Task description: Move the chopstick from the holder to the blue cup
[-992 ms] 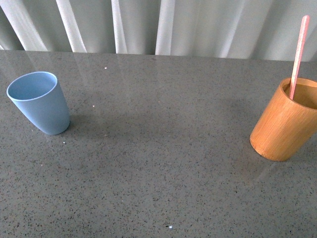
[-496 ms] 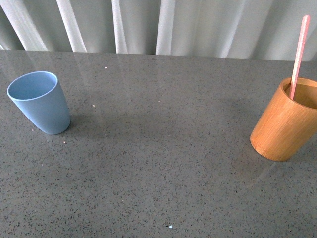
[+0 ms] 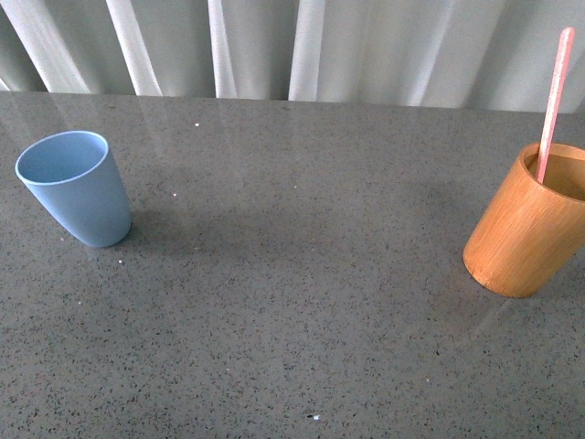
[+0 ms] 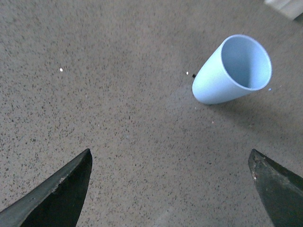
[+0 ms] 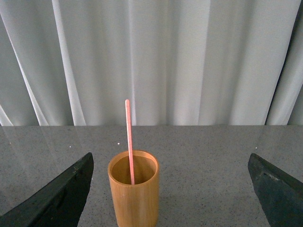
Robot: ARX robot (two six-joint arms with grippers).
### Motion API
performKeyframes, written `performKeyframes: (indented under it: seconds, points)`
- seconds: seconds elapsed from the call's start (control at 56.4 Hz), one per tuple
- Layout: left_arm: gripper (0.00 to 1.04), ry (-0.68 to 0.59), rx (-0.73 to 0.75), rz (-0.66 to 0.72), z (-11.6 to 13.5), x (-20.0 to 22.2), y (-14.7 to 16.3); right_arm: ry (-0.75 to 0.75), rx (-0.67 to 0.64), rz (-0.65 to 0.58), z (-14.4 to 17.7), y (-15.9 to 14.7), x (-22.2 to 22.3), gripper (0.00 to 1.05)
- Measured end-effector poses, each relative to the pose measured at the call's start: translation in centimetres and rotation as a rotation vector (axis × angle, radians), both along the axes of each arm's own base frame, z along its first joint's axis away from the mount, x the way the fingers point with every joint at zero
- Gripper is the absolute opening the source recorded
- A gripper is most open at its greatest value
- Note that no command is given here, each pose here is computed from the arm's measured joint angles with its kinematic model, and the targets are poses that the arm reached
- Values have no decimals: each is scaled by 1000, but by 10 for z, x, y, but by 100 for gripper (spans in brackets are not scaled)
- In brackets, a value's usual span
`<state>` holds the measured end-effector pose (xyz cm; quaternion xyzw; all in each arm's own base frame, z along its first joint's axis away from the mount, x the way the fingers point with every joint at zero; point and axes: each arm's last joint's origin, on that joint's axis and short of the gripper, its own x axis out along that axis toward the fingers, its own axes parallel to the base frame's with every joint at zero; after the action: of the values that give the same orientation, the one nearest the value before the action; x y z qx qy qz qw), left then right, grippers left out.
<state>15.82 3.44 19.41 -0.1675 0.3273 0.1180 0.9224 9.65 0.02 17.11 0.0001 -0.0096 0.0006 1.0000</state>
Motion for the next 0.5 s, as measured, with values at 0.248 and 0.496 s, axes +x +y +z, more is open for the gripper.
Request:
performKeyframes:
  seconds: [0.248, 0.496]
  points:
    - [98, 183, -23, -139, 32, 82, -7, 0, 0, 1, 0, 0, 0, 95]
    - [98, 209, -61, -235, 36, 129, -20, 0, 0, 0, 0, 0, 0, 95]
